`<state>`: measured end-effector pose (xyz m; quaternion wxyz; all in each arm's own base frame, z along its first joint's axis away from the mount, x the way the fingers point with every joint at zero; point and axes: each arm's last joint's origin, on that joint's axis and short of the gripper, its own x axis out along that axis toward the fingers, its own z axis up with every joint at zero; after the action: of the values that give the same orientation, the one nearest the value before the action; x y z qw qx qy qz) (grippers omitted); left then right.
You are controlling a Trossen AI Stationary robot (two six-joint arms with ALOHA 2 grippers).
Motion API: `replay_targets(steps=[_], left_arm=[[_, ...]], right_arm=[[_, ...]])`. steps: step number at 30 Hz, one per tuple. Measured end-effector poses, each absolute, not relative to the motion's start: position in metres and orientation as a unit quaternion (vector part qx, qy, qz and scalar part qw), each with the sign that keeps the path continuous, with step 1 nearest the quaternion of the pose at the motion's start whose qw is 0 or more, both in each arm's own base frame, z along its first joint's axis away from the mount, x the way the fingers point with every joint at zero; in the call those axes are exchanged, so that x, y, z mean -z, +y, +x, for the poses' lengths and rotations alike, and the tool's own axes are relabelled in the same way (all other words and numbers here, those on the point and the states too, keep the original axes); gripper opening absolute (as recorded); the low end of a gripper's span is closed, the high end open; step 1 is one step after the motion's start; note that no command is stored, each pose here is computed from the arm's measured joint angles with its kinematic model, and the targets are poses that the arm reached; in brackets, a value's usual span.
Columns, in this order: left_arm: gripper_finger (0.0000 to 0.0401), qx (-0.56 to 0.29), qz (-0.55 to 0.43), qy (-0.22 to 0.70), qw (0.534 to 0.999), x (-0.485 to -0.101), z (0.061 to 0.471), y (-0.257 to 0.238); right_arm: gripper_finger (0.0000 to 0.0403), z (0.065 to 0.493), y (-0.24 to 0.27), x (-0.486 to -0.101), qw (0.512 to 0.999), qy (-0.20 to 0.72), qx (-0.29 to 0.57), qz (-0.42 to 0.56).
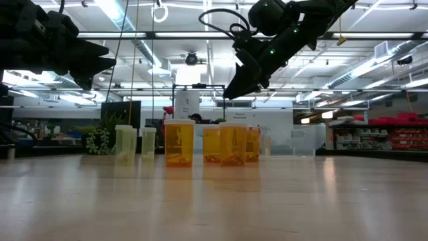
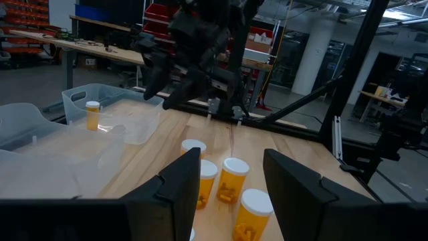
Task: Pick and place medicine bottles into bin by pill shape (circle, oval)
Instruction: Put the large orange pill bottle into the left transparent bin
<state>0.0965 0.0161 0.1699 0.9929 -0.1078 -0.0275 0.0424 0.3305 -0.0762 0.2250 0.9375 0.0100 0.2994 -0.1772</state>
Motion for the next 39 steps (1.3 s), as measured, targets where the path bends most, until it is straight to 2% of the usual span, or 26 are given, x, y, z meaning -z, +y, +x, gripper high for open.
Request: replay_targets(steps=[16, 29, 39], left_arm=[[0.0172, -0.043, -0.108, -0.027, 0.993, -0.17, 0.097, 0.016], [0.0172, -0.042, -0.108, -0.027, 0.993, -0.17, 0.097, 0.016], [0.0172, -0.042, -0.108, -0.027, 0.993, -0.17, 0.097, 0.016]], right_arm=[[0.018, 0.336, -0.058, -0.228, 0.949, 0.277, 0.147, 0.028], [0.018, 0.337, -0.037, -0.224, 0.948, 0.301, 0.101, 0.02], [0.0233, 0.33, -0.03, -0.216, 0.928, 0.353, 0.109, 0.054]])
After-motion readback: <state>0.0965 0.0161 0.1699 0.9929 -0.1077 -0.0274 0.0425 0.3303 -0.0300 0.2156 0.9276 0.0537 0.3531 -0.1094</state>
